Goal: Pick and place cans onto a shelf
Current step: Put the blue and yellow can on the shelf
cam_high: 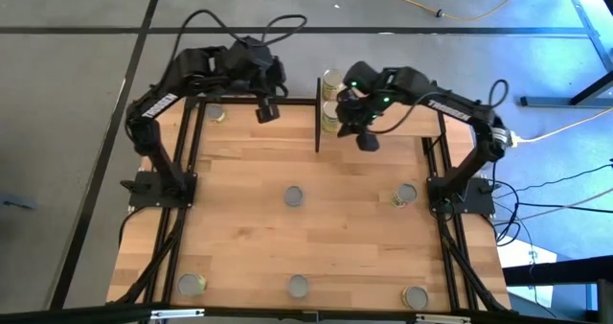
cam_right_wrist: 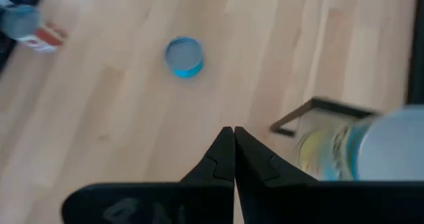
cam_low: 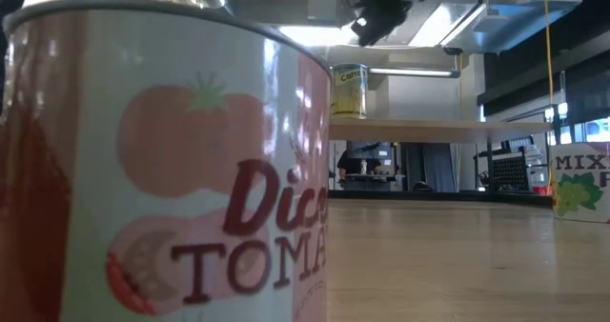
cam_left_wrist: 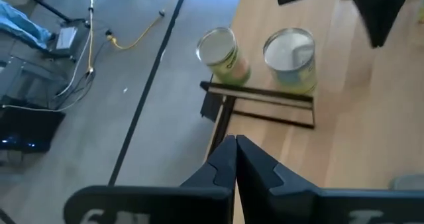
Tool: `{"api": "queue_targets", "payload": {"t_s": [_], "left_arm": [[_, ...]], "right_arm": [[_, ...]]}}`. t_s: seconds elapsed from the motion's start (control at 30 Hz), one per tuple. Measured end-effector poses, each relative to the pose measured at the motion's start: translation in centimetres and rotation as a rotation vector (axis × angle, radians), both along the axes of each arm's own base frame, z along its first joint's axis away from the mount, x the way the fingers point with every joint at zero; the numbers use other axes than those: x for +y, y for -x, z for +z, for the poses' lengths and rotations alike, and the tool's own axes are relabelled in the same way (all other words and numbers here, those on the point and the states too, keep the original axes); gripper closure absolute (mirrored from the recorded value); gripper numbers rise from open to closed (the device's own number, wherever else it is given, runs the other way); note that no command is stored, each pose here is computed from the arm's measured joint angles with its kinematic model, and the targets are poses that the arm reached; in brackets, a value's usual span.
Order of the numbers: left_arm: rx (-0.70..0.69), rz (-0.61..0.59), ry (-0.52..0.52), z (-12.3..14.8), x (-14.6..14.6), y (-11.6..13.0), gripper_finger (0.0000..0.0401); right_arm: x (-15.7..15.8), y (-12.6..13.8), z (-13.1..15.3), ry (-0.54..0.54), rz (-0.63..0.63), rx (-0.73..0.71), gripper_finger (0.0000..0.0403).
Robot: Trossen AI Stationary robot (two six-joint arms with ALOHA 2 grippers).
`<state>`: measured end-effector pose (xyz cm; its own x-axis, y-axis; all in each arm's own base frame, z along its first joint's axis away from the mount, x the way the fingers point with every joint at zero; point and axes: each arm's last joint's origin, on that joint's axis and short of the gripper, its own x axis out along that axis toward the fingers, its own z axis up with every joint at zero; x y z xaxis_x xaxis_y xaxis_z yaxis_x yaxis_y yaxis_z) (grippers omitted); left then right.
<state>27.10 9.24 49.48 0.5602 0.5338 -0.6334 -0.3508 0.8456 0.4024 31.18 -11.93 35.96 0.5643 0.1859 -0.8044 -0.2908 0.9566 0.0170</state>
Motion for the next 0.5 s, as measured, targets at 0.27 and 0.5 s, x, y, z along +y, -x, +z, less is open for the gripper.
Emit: {"api": "queue_targets", "payload": {"t_s": [0.27, 0.5], "left_arm": [[0.072, -0.007, 0.024, 0.0, -0.5, 1.7, 0.0401], [0.097, -0.010, 0.030, -0.1, -0.6, 2.0, 0.0401]], "right_arm": [[-1.2, -2.3, -2.0, 0.157, -0.165, 0.059, 0.0402], [-1.3, -2.9, -2.4, 0.174, -0.206, 0.067, 0.0402]]}}
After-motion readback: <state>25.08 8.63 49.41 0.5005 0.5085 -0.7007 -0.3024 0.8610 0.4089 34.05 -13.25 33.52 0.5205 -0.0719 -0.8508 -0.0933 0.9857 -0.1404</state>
